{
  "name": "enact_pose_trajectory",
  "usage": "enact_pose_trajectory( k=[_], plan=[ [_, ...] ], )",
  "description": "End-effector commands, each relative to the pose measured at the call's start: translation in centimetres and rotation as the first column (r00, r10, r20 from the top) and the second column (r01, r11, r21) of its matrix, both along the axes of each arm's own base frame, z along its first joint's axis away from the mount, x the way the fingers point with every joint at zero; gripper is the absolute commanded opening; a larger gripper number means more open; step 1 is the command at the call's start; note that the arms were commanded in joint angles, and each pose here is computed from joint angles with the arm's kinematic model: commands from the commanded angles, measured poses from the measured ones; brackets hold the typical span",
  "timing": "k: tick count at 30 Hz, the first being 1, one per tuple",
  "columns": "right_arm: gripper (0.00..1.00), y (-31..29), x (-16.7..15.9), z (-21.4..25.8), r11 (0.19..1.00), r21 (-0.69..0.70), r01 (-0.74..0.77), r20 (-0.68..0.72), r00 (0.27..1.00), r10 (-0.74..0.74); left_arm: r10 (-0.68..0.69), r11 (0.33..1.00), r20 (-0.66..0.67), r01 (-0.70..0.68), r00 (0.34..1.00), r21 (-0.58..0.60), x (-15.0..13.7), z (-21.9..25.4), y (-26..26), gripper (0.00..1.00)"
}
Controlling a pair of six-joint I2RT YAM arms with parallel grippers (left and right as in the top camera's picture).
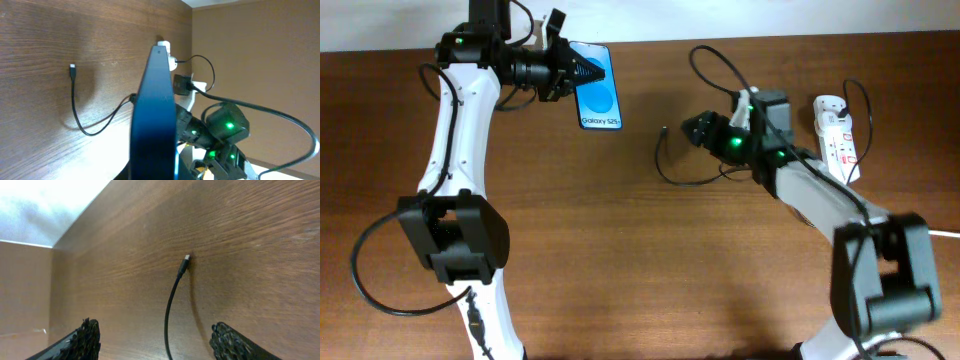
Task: Plug charger to phone and switch on socket
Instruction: 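Raise the phone with the left gripper and bring the plug below it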
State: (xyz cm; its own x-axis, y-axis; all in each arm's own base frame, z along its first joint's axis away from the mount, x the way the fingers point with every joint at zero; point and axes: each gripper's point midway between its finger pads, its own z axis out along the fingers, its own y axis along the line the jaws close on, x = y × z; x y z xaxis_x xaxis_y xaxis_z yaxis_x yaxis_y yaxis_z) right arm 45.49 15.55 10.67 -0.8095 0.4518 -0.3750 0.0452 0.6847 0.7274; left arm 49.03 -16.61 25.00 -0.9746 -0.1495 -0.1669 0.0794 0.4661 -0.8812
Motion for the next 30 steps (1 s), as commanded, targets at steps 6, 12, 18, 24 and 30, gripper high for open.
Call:
enact_pose_trajectory(
  k=[6,12,18,24,30],
  plan=[
    [0.49,6.1,3.0,-8.6,0.984,0.149,-0.093,-0.232,0.964,0.126,0.088,0.996,-0.007,-0.088,0.996,0.018,0.9,0.7,3.1,0.0],
    [0.47,7.2,3.0,-12.2,0.992,0.094,-0.079,-0.242,0.965,0.1,0.088,0.996,-0.011,-0.088,0.996,0.018,0.8,0.7,3.1,0.0],
    [0.43,6.4,3.6,-13.1,0.998,0.046,-0.04,-0.235,0.971,0.05,0.088,0.996,-0.013,-0.087,0.996,0.018,0.8,0.6,3.1,0.0],
    [0.38,6.6,2.6,-14.3,1.0,-0.008,-0.029,-0.264,0.964,0.026,0.087,0.996,-0.018,-0.087,0.996,0.018,0.7,0.6,3.0,0.0],
    [0.07,6.1,2.7,-14.6,1.0,-0.028,-0.013,-0.272,0.962,0.005,0.091,0.996,-0.017,-0.09,0.996,0.026,0.7,0.5,3.1,0.0]
  ],
)
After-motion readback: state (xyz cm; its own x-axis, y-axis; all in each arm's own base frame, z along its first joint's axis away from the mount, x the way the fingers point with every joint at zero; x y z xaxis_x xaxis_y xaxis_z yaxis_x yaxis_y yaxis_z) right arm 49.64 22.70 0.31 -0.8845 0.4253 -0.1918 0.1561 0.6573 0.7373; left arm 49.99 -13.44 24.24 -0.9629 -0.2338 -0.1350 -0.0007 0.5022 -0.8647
